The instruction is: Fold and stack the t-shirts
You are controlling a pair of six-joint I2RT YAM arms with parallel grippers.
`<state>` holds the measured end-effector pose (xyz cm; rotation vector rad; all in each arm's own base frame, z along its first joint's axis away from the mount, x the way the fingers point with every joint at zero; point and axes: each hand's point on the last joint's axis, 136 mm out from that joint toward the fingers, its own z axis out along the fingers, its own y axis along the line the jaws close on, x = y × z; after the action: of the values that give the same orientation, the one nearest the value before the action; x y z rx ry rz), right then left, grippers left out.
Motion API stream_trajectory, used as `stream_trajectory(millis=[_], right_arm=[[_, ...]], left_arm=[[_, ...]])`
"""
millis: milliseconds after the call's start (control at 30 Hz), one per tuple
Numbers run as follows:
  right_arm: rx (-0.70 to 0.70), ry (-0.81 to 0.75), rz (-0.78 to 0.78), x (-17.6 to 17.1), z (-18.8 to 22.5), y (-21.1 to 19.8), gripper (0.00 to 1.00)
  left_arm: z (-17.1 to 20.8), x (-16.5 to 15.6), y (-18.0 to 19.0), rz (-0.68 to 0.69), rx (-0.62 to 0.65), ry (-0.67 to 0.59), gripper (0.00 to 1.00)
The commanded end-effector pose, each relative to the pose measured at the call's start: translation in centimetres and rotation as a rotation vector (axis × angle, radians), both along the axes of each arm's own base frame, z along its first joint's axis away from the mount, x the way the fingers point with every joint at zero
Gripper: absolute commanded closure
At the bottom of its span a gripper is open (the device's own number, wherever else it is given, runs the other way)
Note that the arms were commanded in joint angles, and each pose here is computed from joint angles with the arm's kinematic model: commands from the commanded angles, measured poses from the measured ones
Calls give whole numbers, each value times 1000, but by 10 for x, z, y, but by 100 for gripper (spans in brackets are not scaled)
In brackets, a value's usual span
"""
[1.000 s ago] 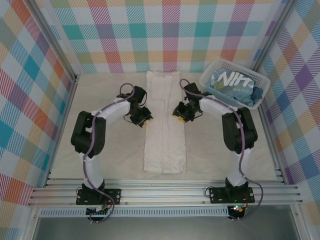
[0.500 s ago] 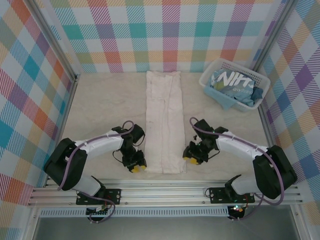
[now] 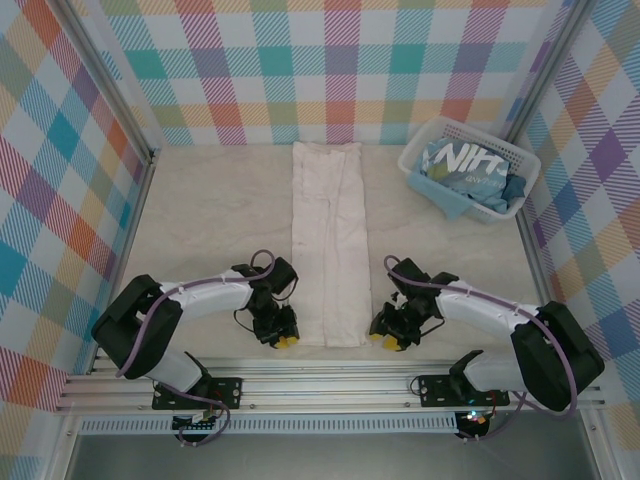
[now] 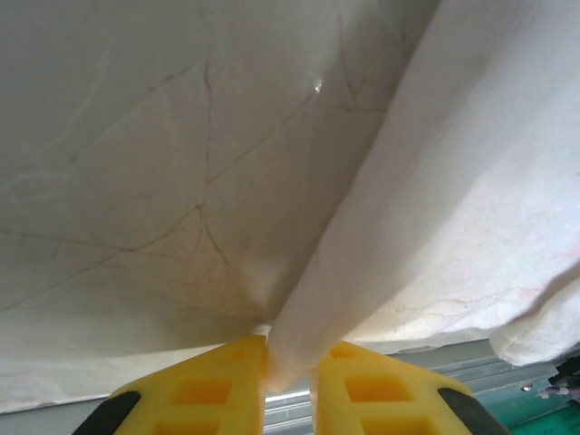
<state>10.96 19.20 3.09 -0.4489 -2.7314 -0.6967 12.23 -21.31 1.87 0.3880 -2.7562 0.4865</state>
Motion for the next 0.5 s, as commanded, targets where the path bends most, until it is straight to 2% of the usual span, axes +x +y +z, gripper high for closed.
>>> stream_trajectory(millis=[0,133,467], right_arm=[[18,0,-6,2,4,12,61],[5,-7,-7,4,0,16,62],[-2,-8,6,15,-7,32,64]], left_arm=[[-4,0,-1,-2,13,-9,85],[-6,0,0,-3,17,-10,89],[-6,0,-1,-9,10,-12,93]])
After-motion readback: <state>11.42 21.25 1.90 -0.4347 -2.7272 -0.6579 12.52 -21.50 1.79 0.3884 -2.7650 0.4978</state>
